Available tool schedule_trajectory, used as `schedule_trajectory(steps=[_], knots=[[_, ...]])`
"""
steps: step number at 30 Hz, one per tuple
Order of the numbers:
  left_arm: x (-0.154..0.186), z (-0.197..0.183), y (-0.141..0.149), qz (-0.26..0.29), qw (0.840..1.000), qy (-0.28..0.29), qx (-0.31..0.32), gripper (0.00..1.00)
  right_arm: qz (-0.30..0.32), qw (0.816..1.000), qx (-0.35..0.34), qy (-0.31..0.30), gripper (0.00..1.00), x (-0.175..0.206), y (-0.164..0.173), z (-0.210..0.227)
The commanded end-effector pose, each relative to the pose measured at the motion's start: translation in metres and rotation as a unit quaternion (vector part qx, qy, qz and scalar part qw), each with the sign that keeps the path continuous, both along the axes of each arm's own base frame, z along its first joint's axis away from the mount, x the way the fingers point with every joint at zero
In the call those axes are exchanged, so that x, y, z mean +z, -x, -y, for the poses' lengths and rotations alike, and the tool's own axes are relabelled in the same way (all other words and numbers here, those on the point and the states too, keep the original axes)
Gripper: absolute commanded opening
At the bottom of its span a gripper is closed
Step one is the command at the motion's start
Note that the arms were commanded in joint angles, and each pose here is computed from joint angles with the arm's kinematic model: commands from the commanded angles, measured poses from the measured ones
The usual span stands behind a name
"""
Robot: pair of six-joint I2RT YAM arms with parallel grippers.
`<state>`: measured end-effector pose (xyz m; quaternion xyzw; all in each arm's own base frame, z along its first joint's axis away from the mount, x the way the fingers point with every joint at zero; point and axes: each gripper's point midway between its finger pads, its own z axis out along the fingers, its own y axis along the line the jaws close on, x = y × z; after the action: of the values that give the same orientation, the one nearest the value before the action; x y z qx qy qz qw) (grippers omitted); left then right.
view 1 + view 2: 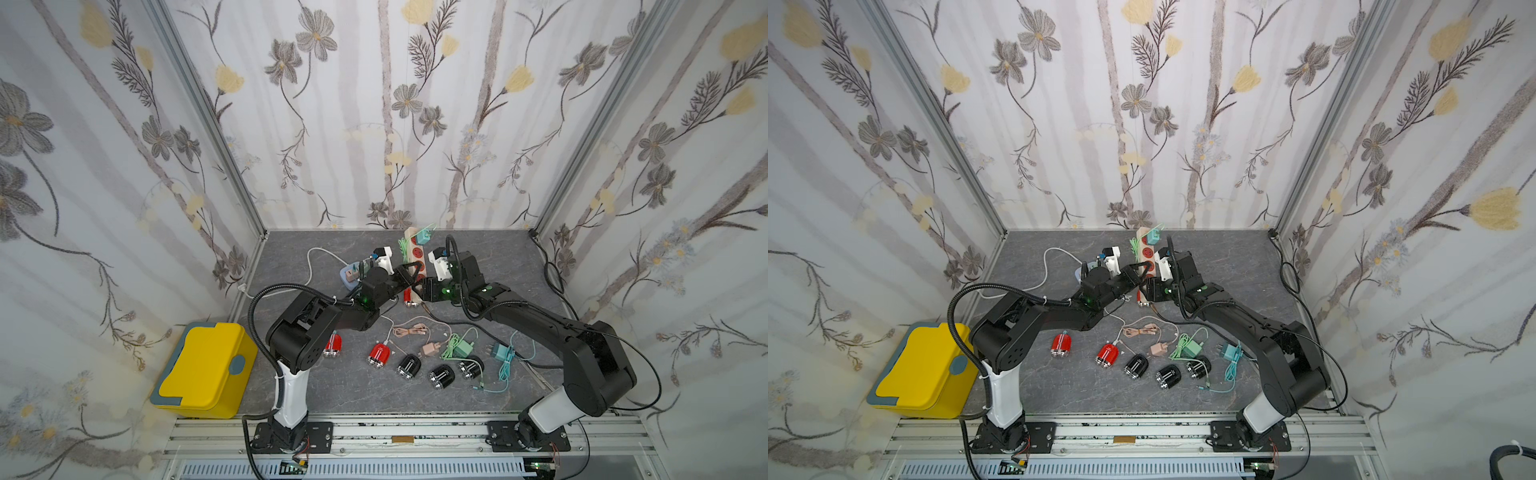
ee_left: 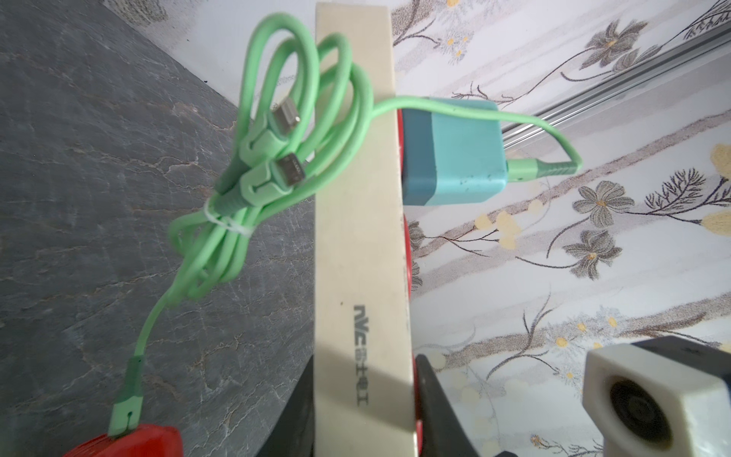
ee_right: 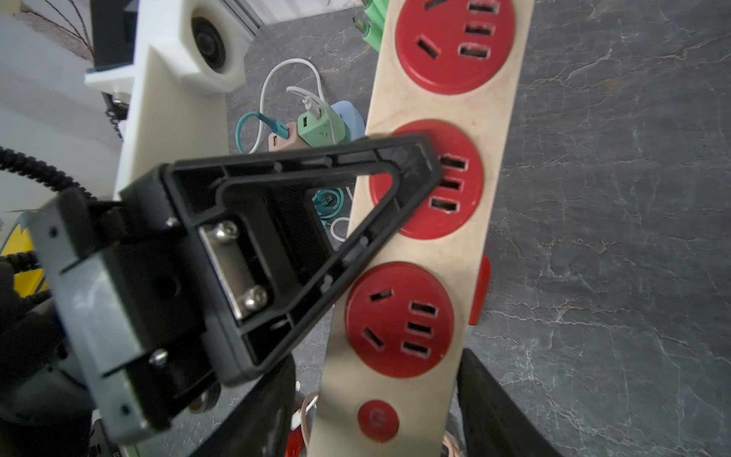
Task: Unplug the electric shaver
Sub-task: Place the socket at the center of the board.
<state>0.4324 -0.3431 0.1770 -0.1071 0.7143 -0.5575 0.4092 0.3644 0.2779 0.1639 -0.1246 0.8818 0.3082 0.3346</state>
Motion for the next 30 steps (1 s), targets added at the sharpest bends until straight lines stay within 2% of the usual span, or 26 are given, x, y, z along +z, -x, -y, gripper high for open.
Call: schedule_trajectory(steps=[1,3,9,13,17,20,24,30], knots=[[0.035,0.000,0.000,0.054,0.998,0.037,-0.002,0.23,0.005,0.999,-0.028,0.016,0.64,-0.001,-0.007,0.004],[0.035,0.000,0.000,0.052,0.998,0.037,-0.002,0.23,-0.009,0.999,-0.041,0.032,0.63,-0.018,-0.011,0.006],[0.038,0.000,0.001,0.051,0.998,0.041,-0.004,0.23,-0.008,0.999,-0.044,0.020,0.57,-0.021,-0.013,0.001],[0.038,0.000,0.001,0.047,0.998,0.038,-0.005,0.24,0.004,0.999,-0.049,0.014,0.45,-0.015,-0.016,0.001],[0.038,0.000,0.002,0.042,0.999,0.032,-0.008,0.29,0.018,0.998,-0.064,0.024,0.33,-0.009,-0.018,0.010],[0.038,-0.003,0.000,0.034,0.999,0.020,-0.009,0.40,0.034,0.996,-0.073,0.024,0.29,0.003,-0.018,0.022],[0.031,-0.008,0.002,0.017,1.000,-0.019,-0.011,0.68,0.047,0.994,-0.087,0.048,0.27,0.008,-0.022,0.046],[0.021,-0.022,0.016,-0.004,0.995,-0.096,-0.008,0.97,0.041,0.991,-0.080,0.100,0.24,-0.005,-0.019,0.072]])
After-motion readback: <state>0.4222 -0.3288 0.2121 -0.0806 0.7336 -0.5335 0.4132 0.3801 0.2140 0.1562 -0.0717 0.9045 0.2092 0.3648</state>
